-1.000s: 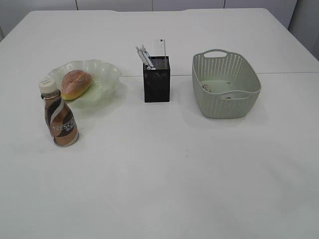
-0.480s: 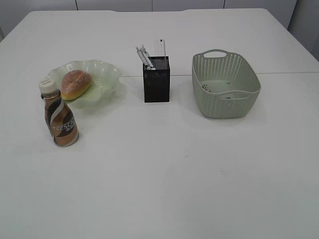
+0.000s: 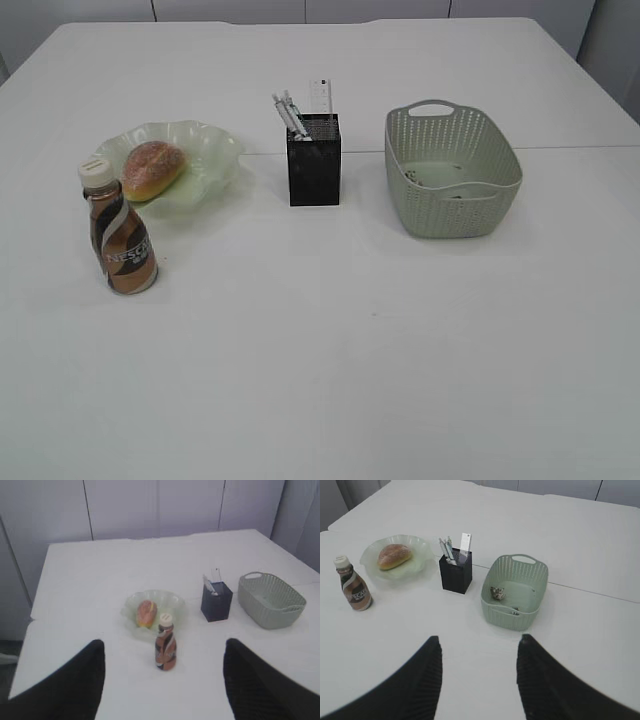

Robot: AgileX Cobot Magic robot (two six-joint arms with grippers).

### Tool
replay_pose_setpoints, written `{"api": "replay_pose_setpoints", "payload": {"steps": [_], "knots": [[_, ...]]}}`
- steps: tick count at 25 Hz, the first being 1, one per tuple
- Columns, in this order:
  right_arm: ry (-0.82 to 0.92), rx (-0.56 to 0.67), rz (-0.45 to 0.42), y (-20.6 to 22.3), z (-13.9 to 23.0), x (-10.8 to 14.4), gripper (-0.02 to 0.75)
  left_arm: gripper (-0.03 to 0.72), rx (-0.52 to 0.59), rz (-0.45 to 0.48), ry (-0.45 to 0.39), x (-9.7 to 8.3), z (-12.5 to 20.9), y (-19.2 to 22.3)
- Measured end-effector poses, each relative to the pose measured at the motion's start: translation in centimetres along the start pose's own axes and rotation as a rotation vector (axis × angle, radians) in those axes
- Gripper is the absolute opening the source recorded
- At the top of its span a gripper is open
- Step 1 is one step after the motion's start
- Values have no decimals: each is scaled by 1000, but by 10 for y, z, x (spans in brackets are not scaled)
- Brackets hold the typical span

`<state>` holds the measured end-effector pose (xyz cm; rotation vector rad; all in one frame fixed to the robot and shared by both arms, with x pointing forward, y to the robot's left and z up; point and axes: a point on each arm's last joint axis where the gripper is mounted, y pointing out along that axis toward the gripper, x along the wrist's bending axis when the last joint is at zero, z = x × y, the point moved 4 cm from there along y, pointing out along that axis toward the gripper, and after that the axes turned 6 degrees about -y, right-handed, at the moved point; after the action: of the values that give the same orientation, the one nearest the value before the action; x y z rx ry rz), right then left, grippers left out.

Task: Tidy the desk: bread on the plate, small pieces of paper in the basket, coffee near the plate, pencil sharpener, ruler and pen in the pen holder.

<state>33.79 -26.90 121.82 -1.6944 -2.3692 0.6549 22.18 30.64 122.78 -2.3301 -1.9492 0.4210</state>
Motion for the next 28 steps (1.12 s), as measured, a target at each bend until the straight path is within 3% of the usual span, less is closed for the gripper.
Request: {"api": "replay_pose_setpoints", "payload": {"steps": [5,11,14,21,24,28], "knots": [[-23,-82,12,-37,57,4,392,538,-43,1,104,1,32,-18],[-40,-212,36,-67,115,8,392,538,12,38,131,2,94,-4],[-41,-225,38,-65,138,11,392,538,102,31,126,6,118,23],[-50,-79,11,-23,174,18,393,538,244,25,150,15,161,72],[-53,-79,8,-10,178,20,393,538,299,22,152,18,177,84],[-57,-43,2,3,188,22,393,538,306,21,152,18,181,88]]}}
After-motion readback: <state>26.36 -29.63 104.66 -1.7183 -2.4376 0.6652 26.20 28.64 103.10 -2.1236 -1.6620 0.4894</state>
